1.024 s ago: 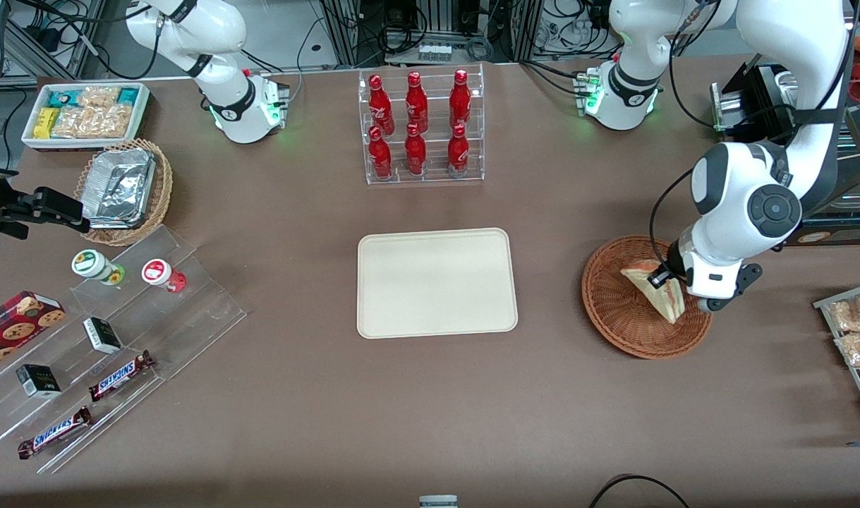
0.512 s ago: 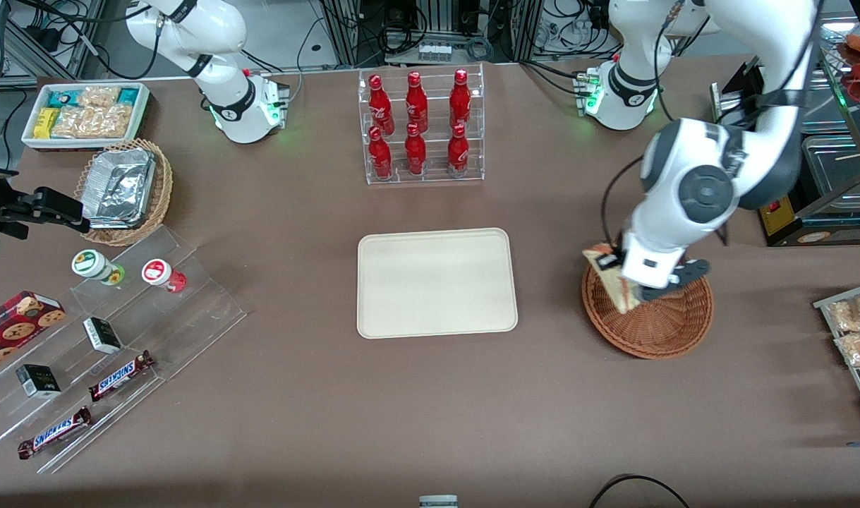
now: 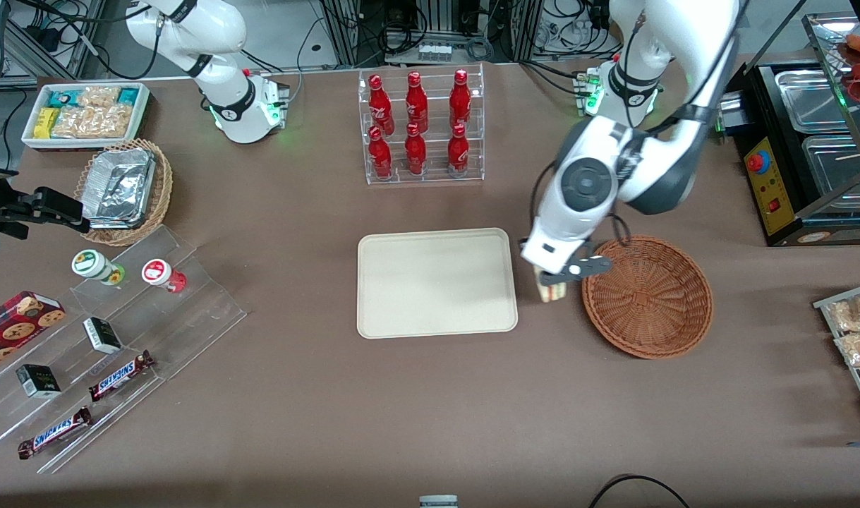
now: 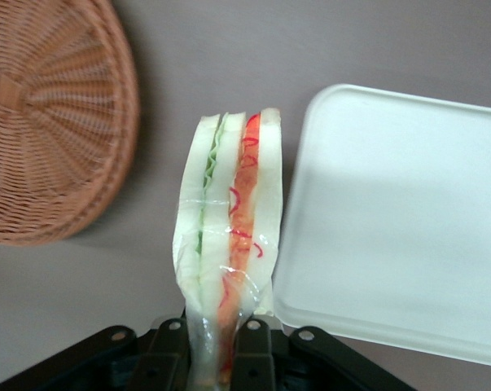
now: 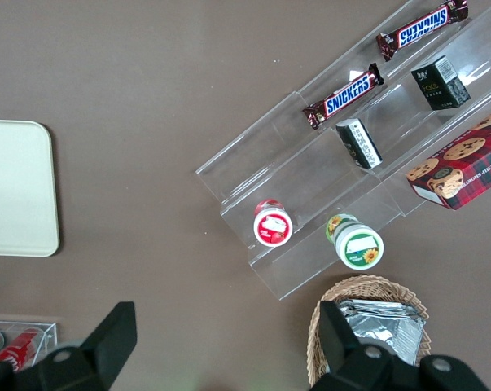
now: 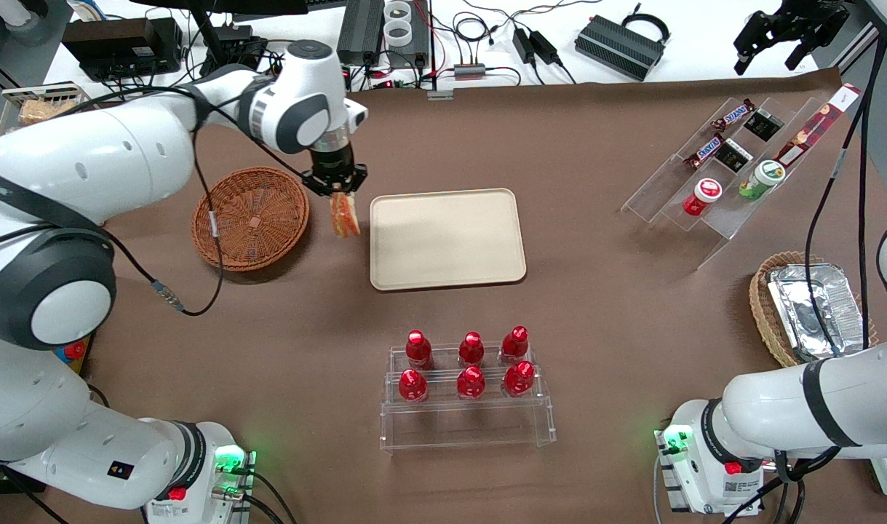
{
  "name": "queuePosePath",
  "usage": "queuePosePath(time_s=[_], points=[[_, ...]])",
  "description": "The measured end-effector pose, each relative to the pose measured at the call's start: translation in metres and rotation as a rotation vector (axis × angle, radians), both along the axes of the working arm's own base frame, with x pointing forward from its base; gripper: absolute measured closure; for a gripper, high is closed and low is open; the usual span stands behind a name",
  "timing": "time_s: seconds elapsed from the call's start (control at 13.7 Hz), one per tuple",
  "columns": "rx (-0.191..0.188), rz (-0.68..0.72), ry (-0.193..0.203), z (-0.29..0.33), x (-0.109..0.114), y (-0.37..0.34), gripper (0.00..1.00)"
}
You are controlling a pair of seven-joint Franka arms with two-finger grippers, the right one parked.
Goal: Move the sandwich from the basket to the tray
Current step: 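Lift the sandwich and carry it toward the cream tray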
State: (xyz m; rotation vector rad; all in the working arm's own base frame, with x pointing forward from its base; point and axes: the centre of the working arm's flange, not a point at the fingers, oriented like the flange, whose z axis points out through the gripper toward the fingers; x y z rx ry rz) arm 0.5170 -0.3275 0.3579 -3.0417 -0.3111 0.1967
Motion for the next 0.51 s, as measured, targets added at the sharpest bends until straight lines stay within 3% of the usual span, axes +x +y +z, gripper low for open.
queuePosePath(time_s=[0.51], points=[[-0.018, -0.083, 0.018, -0.050, -0.020, -0.128, 0.82]])
